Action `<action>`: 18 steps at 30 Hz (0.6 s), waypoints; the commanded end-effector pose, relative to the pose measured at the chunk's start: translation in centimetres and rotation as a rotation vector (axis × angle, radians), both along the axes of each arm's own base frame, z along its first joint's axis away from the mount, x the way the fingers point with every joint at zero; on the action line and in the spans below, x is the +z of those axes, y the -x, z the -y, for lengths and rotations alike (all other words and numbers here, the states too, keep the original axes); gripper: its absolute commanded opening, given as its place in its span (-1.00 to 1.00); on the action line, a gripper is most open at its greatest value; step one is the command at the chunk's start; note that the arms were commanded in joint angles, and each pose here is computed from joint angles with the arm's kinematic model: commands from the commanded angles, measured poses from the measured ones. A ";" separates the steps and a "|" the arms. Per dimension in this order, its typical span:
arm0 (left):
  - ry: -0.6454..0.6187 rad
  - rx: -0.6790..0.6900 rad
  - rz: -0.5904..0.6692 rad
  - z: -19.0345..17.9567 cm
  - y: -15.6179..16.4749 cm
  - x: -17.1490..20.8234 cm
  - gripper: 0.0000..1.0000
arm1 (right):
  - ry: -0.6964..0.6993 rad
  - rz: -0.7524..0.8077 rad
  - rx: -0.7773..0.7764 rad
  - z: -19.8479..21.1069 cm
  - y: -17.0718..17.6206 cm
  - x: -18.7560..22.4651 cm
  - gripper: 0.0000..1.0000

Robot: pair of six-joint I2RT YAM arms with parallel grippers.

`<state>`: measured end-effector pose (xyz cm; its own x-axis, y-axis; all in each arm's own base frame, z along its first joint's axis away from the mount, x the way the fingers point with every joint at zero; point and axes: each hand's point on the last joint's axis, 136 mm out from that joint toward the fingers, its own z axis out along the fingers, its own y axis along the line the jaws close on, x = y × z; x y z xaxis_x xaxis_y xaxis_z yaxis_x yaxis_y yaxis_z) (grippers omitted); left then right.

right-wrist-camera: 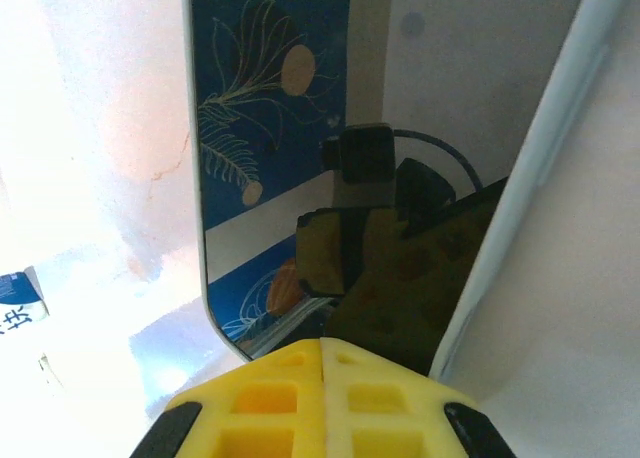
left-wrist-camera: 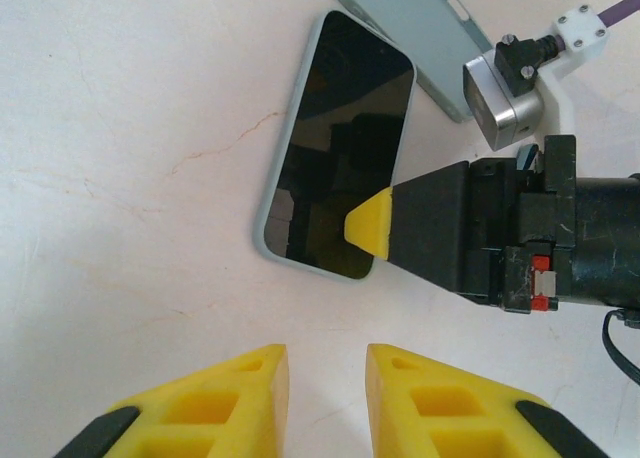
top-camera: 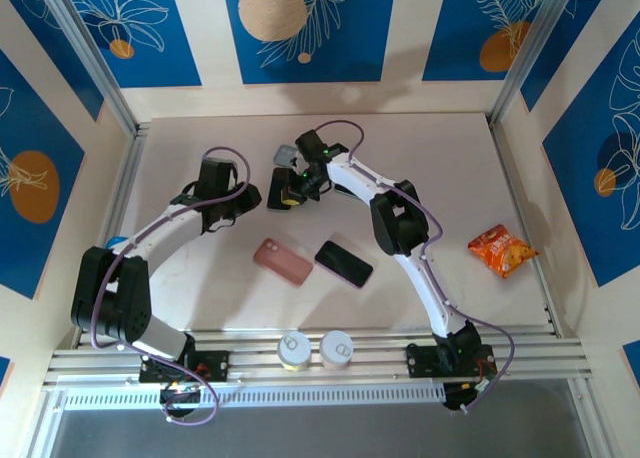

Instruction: Put the phone into the phone case

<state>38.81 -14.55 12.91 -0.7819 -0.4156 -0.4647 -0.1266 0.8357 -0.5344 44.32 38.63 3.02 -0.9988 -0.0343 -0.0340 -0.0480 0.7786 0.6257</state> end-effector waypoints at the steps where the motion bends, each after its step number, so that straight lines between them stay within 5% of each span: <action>1: -0.016 0.014 0.009 -0.7 0.3 0.5 -0.47 | 0.106 -0.033 -0.027 2.7 -0.1 -2.3 -1.00; 18: -0.001 0.011 0.015 -0.4 0.3 0.6 -0.47 | 0.129 0.004 -0.024 4.6 -0.2 -0.9 -1.00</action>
<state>38.78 -14.49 12.99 -0.7802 -0.4164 -0.4668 -0.1274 0.8364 -0.5331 44.58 37.50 2.99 -0.9976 -0.0435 -0.0535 -0.0671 0.7905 0.6088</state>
